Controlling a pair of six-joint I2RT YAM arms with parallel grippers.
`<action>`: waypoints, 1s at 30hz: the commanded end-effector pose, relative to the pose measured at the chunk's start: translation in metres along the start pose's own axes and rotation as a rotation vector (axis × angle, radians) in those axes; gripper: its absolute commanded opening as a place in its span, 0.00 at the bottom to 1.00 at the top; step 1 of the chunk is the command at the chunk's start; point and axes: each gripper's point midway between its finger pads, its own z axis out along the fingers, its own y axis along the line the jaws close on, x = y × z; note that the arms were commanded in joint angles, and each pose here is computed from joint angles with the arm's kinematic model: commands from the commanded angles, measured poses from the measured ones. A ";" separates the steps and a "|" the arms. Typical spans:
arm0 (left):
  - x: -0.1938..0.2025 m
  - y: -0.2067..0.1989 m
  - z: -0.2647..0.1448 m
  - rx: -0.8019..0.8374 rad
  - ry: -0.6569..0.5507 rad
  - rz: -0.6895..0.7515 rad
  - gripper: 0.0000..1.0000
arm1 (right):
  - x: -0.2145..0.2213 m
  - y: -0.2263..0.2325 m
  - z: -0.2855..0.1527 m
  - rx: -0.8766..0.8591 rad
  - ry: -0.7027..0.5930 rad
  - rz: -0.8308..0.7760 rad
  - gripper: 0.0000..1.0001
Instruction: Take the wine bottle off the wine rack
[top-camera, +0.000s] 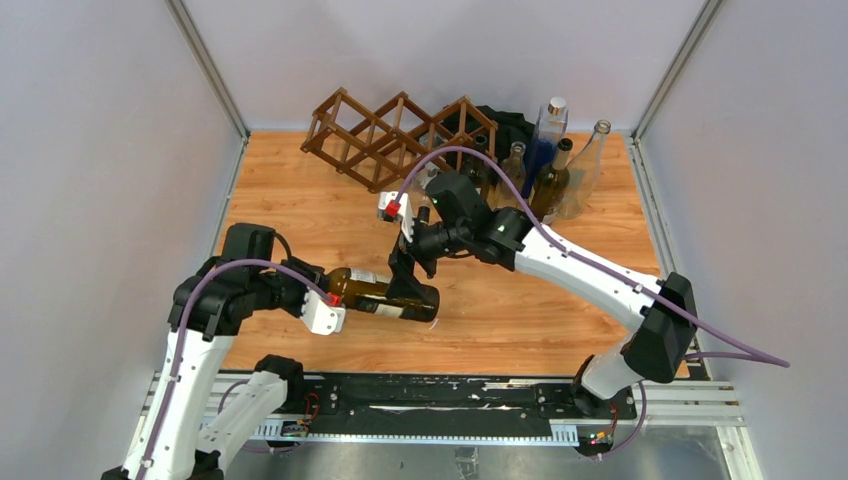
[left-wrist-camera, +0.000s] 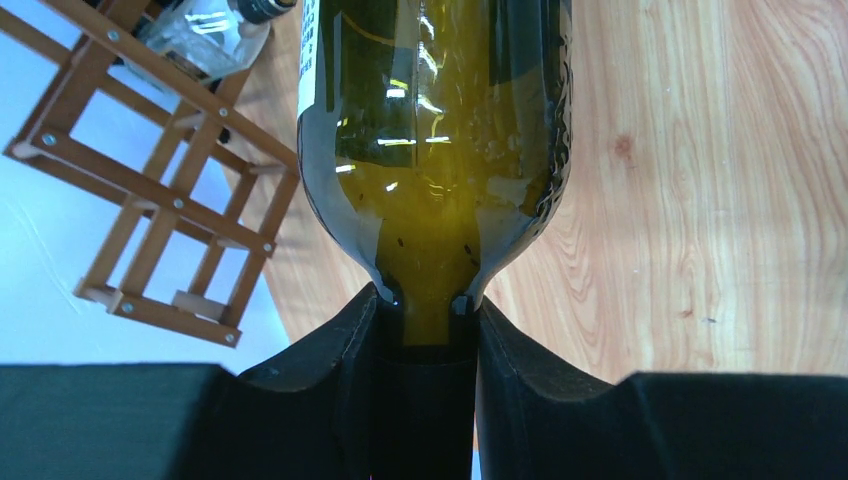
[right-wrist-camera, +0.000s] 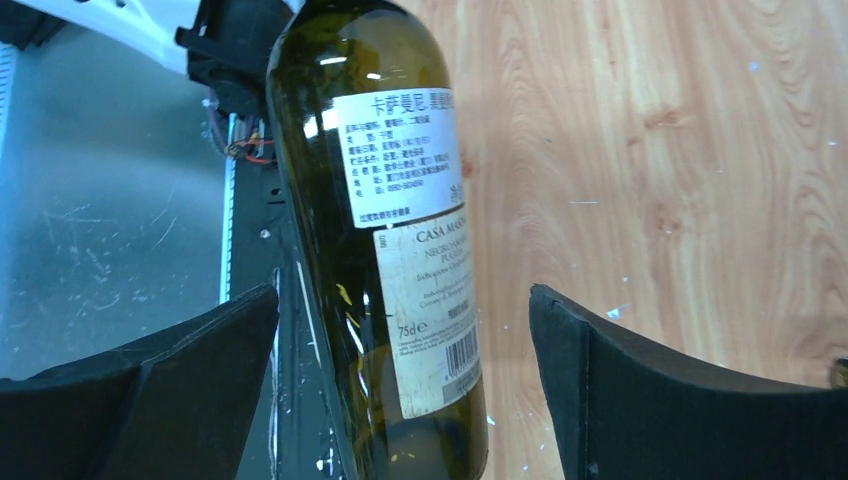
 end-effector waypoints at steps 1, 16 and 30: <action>-0.022 0.032 -0.003 -0.094 -0.100 0.152 0.00 | 0.000 0.023 0.002 -0.127 0.008 -0.032 0.99; -0.026 0.035 -0.001 -0.091 -0.118 0.208 0.00 | 0.043 0.015 0.046 -0.075 0.077 -0.063 1.00; -0.030 0.040 -0.003 -0.104 -0.128 0.270 0.00 | 0.058 0.004 0.082 0.007 0.150 -0.151 1.00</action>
